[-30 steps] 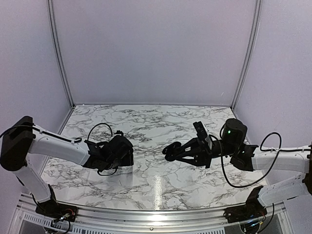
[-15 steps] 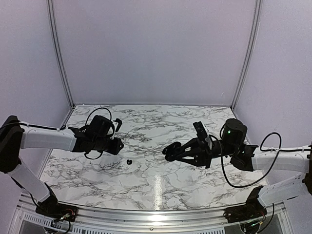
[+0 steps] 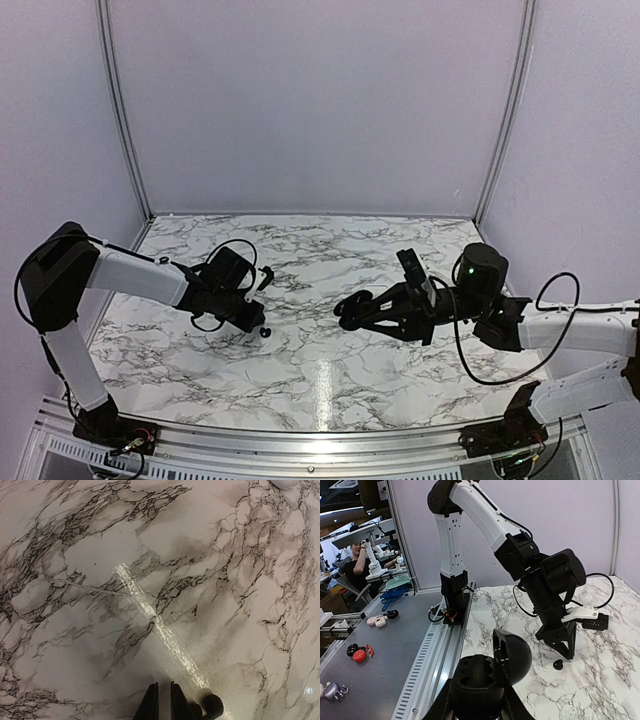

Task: Insert the wireless bluetooth earbuds into the charging case
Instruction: Move the left earbud to the center of the board.

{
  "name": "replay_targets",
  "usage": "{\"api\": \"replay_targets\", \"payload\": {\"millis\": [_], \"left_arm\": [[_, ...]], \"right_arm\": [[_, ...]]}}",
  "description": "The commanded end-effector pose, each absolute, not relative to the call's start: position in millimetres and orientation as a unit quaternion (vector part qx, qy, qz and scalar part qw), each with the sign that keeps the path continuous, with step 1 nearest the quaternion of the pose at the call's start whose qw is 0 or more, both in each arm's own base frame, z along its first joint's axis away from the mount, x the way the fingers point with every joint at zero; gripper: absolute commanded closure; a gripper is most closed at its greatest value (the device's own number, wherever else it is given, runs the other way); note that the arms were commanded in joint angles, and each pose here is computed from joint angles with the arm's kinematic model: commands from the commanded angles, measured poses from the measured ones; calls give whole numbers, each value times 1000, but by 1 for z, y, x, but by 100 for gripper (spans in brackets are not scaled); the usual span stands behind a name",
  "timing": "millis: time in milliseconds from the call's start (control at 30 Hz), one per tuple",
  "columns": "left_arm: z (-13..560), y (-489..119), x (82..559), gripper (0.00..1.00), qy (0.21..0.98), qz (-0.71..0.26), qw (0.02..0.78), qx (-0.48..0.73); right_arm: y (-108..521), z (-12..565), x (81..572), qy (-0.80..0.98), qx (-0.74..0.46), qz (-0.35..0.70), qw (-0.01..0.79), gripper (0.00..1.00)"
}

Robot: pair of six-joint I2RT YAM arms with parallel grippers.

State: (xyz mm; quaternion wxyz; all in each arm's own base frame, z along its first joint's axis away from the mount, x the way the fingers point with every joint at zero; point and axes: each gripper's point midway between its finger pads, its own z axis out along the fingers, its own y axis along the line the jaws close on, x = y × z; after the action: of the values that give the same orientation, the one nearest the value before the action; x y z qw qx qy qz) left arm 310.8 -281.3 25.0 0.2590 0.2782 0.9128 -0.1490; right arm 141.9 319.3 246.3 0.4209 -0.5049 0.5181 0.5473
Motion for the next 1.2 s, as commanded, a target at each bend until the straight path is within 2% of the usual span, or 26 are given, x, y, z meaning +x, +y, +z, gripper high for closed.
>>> {"api": "replay_targets", "payload": {"millis": [0, 733, 1000, 1167], "left_arm": [[16, -289, 297, 91, 912, -178, 228, 291], [17, -284, 246, 92, 920, -201, 194, 273], [60, -274, 271, 82, 912, -171, 285, 243], [70, -297, 255, 78, 901, -200, 280, 264]], "right_arm": [[320, 255, 143, 514, -506, 541, 432, 100], [323, 254, 144, 515, -507, 543, 428, 100], [324, 253, 144, 519, -506, 542, 425, 100], [324, 253, 145, 519, -507, 539, 428, 100]]}}
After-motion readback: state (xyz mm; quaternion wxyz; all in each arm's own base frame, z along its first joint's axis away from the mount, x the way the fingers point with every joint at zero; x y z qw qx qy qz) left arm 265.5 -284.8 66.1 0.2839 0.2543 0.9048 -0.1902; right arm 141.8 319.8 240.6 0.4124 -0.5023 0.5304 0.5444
